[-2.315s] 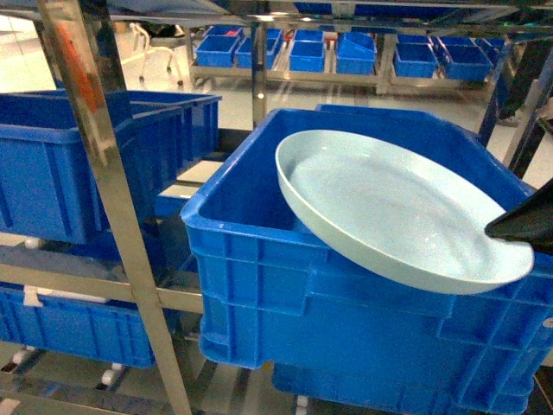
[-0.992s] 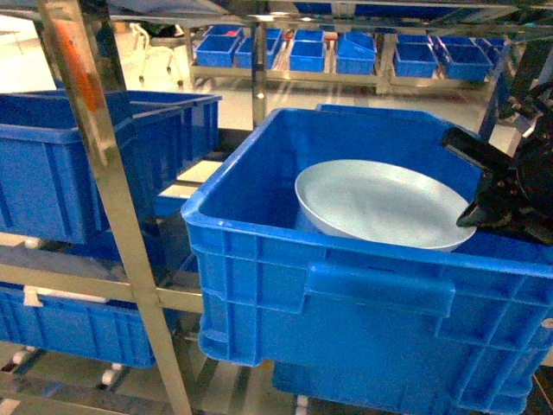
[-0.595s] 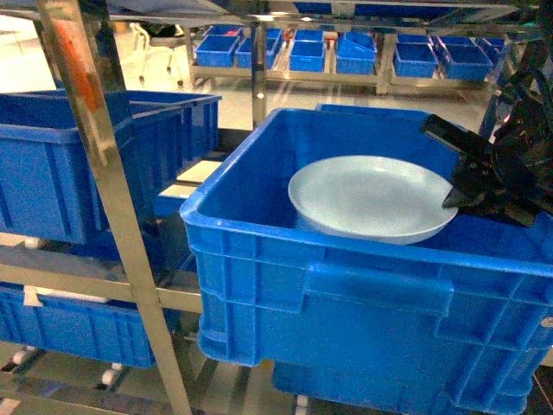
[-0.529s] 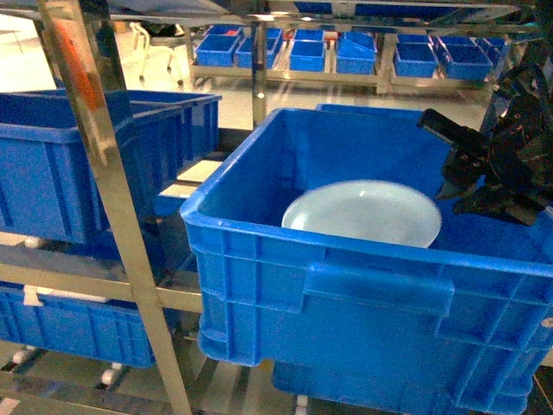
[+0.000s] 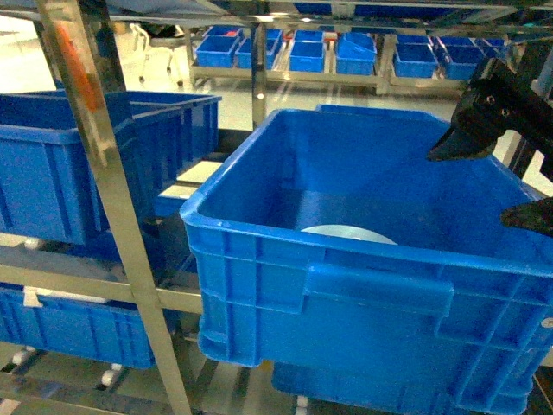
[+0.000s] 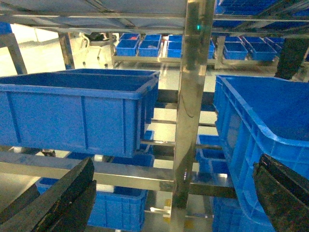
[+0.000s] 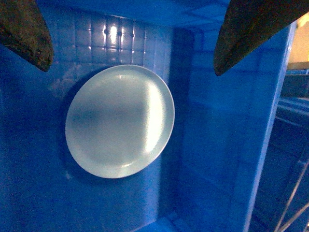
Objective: Place blue tray on left shelf second layer neatly
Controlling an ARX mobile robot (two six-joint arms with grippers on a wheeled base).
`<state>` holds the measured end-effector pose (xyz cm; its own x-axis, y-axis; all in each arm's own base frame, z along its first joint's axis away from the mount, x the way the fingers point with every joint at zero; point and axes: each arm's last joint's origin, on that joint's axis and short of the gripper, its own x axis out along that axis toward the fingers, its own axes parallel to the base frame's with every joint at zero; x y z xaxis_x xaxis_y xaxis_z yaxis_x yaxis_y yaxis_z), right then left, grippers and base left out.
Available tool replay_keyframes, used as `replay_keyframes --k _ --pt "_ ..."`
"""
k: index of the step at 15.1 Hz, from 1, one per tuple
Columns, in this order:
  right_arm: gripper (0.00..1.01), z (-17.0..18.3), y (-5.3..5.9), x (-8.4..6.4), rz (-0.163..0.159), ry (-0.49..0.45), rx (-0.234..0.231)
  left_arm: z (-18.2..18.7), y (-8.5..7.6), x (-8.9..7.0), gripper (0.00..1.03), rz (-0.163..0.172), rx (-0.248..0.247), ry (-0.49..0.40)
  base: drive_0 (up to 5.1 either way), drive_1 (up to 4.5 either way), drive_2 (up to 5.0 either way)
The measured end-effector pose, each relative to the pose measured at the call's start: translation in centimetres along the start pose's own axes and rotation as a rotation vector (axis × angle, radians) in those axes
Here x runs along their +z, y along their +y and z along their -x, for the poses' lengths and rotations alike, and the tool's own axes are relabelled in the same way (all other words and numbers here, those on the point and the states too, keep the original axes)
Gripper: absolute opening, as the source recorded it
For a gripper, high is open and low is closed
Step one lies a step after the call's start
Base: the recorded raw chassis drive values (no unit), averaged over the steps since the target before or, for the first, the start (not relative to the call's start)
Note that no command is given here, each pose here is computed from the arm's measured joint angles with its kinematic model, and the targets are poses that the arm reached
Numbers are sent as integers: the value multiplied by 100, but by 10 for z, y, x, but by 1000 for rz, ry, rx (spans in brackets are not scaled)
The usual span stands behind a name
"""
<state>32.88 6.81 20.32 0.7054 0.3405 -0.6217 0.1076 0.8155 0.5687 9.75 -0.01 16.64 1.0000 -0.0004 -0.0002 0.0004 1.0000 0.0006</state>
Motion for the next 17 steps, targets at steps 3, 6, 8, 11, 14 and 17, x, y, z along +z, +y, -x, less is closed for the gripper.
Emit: replay_keyframes --k 3,6,8,11,14,17 --pt "98 6 6 -6 70 -46 29 0 0 0 98 0 0 0 0 0 0" --pt "98 8 11 -9 135 -66 57 0 0 0 98 0 0 0 0 0 0" --pt "98 10 16 -12 205 -96 73 0 0 0 98 0 0 0 0 0 0" --pt "98 8 17 -16 372 -97 53 0 0 0 98 0 0 0 0 0 0" --pt "98 19 17 -20 451 -93 26 0 0 0 98 0 0 0 0 0 0" --pt "98 60 14 -25 494 -151 60 0 0 0 98 0 0 0 0 0 0"
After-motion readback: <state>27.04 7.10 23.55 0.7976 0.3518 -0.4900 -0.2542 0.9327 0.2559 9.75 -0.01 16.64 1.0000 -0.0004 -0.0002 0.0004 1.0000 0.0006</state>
